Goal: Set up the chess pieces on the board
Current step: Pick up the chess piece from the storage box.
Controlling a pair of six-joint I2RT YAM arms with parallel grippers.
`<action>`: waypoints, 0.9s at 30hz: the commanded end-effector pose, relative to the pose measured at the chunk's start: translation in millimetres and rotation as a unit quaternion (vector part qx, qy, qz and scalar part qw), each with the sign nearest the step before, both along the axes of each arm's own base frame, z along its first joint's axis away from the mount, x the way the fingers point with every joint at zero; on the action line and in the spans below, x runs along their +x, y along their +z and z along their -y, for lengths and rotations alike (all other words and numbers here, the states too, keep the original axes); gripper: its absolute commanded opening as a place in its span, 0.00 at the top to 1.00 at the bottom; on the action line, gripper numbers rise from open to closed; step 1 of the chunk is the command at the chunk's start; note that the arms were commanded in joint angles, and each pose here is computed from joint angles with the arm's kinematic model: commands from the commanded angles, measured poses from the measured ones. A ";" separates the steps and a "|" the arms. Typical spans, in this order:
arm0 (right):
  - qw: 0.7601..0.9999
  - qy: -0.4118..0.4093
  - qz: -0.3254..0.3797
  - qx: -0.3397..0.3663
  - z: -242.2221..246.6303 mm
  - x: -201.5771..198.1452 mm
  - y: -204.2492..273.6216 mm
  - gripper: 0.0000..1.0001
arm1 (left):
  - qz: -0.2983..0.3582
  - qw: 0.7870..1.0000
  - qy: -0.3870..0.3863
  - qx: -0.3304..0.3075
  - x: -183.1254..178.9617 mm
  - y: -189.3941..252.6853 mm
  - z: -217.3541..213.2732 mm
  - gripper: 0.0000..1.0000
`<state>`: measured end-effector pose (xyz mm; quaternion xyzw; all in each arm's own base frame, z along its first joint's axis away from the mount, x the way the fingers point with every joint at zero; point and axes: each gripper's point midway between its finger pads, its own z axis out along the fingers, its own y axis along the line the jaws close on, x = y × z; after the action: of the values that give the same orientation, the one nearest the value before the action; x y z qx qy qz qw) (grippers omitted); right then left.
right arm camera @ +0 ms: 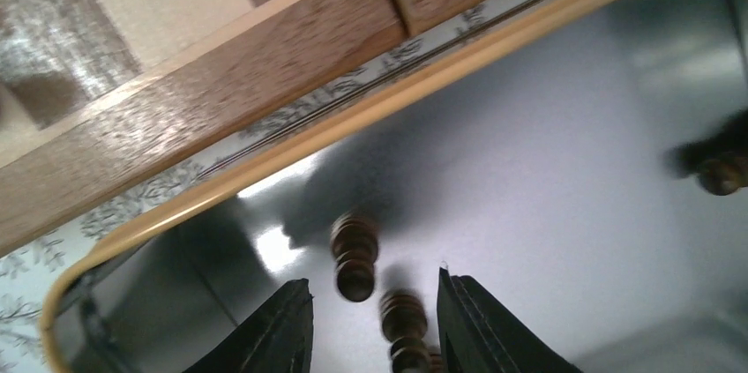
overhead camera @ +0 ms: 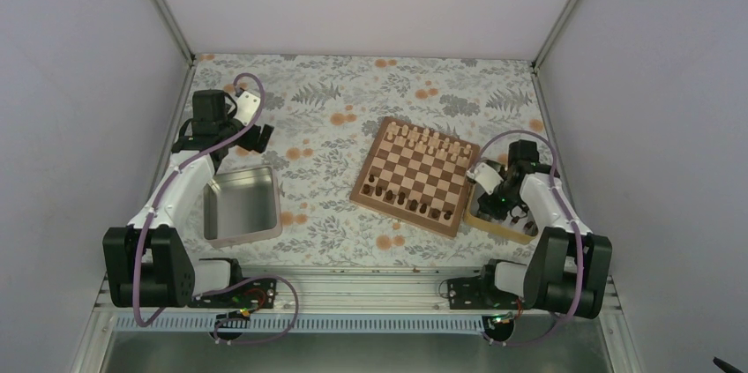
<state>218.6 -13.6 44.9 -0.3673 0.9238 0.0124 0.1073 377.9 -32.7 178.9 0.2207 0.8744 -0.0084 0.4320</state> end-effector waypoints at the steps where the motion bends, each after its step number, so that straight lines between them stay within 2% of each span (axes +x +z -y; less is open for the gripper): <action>1: 0.999 -0.019 0.026 -0.016 8.7 13.9 -1.4 0.62 | 0.004 1.000 -0.006 -0.005 -1.2 1.0 1.3 0.00; 10: 1.000 -0.018 -0.006 -0.004 4.9 6.7 -11.5 0.65 | -0.001 1.000 -0.009 -0.005 -1.1 -2.0 2.1 0.00; 14: 1.000 -0.017 -0.006 -0.004 4.9 6.3 -9.4 0.71 | -0.003 1.000 -0.011 -0.007 0.2 -2.6 3.0 0.00; 21: 1.000 -0.020 -0.003 -0.007 6.5 8.6 -3.4 0.87 | -0.004 1.000 -0.011 -0.007 -0.1 -4.0 3.1 0.00; 27: 0.999 -0.015 0.033 -0.008 6.1 19.4 27.2 0.91 | -0.001 1.000 -0.011 -0.007 0.7 -2.0 3.3 0.00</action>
<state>226.1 -17.9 45.6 -0.3553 0.9289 0.0052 0.1044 377.9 -33.9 178.1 0.2222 0.8744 -0.0117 0.4313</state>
